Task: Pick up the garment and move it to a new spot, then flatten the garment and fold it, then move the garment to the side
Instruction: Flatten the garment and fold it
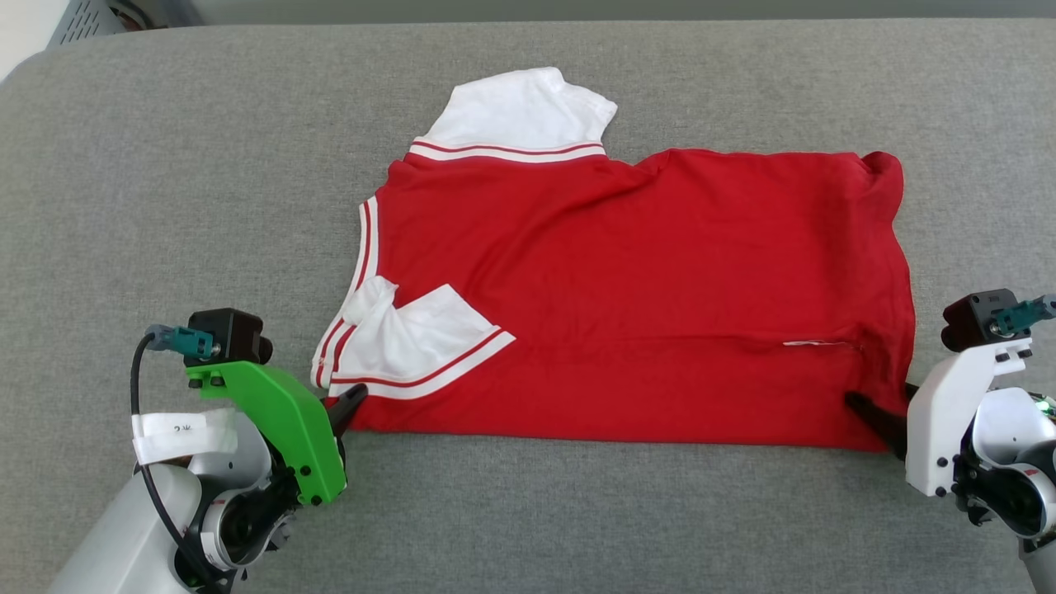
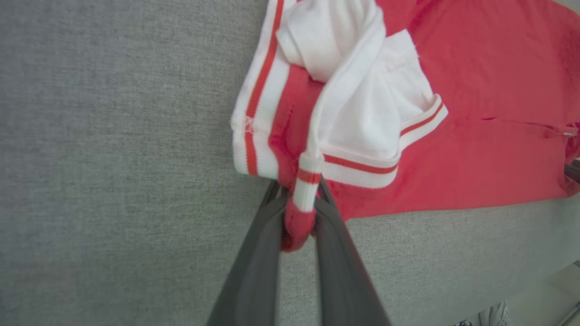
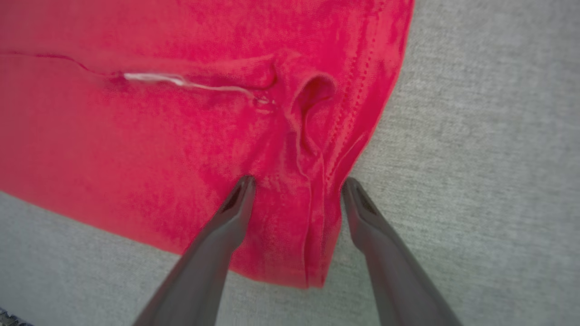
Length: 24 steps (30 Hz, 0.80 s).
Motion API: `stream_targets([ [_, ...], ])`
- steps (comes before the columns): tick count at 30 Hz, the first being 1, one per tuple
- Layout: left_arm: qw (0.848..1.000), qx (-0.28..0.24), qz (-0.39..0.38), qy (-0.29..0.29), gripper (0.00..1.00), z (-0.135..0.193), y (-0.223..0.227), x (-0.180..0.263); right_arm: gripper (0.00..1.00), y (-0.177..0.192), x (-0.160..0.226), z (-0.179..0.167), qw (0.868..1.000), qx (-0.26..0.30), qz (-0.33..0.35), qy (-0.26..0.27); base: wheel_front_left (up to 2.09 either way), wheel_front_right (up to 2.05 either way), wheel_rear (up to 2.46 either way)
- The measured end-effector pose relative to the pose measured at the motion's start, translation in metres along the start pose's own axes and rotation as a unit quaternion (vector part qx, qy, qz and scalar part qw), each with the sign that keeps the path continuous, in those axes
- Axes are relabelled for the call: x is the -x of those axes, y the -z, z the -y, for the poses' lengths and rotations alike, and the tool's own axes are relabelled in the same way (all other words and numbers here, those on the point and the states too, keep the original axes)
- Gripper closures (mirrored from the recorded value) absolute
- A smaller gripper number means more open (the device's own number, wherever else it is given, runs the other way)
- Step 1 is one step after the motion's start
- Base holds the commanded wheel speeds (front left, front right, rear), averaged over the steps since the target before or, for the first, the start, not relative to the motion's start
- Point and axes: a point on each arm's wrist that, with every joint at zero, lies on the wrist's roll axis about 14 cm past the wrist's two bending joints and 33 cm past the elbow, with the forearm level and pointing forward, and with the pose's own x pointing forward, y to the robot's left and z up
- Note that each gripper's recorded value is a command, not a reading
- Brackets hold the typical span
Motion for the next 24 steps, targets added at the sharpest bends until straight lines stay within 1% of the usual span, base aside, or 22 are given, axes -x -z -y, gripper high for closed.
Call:
stream_targets([
  [1,1.0,0.0,0.0,0.0,1.0,0.0,0.0,-0.001,1.0,0.0,-0.001,0.0,1.0,-0.001,-0.001,-0.002,0.0,0.0,0.0],
  [6,1.0,-0.002,0.014,0.002,1.0,0.002,-0.005,0.0,1.0,-0.008,0.001,-0.003,1.0,0.006,0.012,-0.006,0.0,0.0,0.0],
  [9,1.0,-0.005,0.021,0.004,1.0,0.004,-0.008,0.004,1.0,-0.015,0.006,-0.007,0.999,0.03,0.021,-0.007,0.0,0.0,0.0],
  [16,1.0,-0.011,0.025,0.004,1.0,0.007,0.005,0.028,1.0,-0.02,0.029,-0.015,0.998,0.049,0.048,-0.007,0.0,0.0,0.0],
  [24,0.999,-0.001,0.03,-0.02,1.0,-0.001,0.03,0.065,1.0,0.002,0.061,-0.022,0.997,0.042,0.069,-0.009,0.0,0.0,0.0],
])
